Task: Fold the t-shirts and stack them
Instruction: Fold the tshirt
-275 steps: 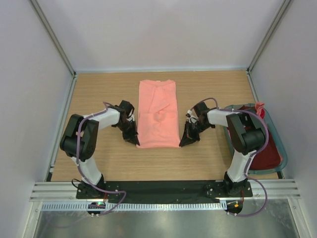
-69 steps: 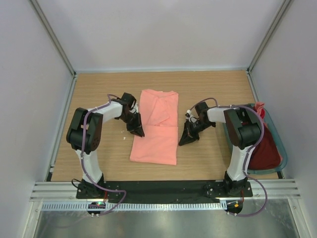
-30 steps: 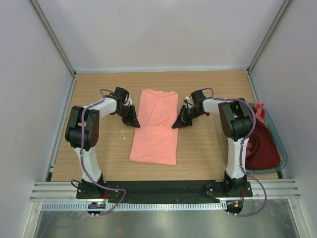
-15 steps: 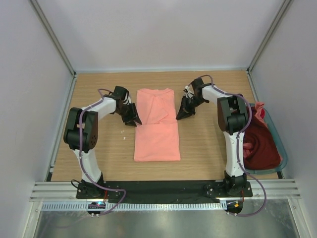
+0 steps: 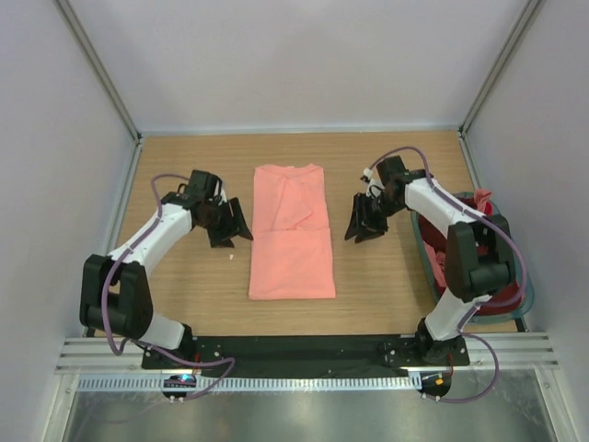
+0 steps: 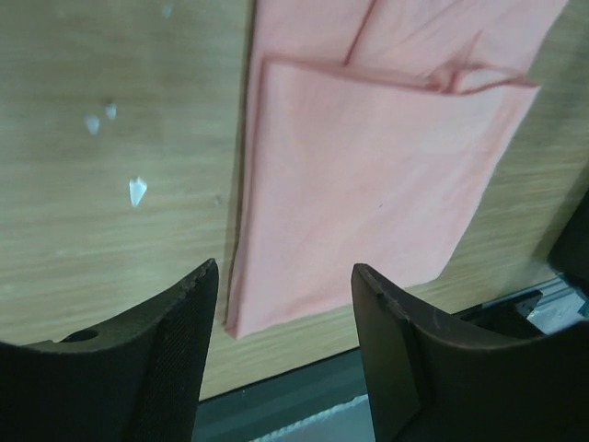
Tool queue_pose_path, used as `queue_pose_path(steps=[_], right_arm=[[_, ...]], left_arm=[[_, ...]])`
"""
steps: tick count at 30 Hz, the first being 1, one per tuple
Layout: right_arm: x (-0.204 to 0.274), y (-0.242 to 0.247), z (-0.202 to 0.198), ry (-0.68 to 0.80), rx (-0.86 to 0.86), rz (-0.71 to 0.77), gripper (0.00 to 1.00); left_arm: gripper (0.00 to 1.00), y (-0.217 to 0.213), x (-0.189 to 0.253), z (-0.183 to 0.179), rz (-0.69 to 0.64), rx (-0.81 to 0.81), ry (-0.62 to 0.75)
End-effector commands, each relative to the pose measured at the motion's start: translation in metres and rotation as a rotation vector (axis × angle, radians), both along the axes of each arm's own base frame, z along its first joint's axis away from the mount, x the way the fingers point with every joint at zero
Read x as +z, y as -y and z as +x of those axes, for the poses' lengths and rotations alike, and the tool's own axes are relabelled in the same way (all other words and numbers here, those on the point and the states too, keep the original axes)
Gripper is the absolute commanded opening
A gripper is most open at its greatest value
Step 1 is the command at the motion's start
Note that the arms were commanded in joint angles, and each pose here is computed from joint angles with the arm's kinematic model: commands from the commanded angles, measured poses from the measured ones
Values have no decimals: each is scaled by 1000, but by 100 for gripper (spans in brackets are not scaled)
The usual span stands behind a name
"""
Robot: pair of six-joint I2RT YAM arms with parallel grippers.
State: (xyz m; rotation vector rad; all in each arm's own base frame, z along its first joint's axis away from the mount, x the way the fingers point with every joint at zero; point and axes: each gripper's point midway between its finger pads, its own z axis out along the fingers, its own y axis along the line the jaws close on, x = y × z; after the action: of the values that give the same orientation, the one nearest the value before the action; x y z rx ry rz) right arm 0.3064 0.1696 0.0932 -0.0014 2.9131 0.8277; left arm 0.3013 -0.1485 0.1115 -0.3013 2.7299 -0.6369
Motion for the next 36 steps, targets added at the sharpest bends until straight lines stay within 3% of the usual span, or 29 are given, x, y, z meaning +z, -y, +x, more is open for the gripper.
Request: queue_pose_path(steps=[1,6,9,24,36], right_arm=[[-11,-13,-52,-73,14,84,44],[-27,-39,-107,-108,14,170,48],[-43,-44,-118,-120,-18,190,49],[-71,-49,-120,-125,-8,162,47],[-76,-45,-125,-134,-5,147,47]], left_arm=[[61,-2,-27,-51,-37,47,-160],[62,-5,-53,-90,-60,76,-225],[63,0,-62,-99,-52,57,-251],[62,-1,-116,-123,74,23,-298],[54,-4,-146,-139,136,3,-341]])
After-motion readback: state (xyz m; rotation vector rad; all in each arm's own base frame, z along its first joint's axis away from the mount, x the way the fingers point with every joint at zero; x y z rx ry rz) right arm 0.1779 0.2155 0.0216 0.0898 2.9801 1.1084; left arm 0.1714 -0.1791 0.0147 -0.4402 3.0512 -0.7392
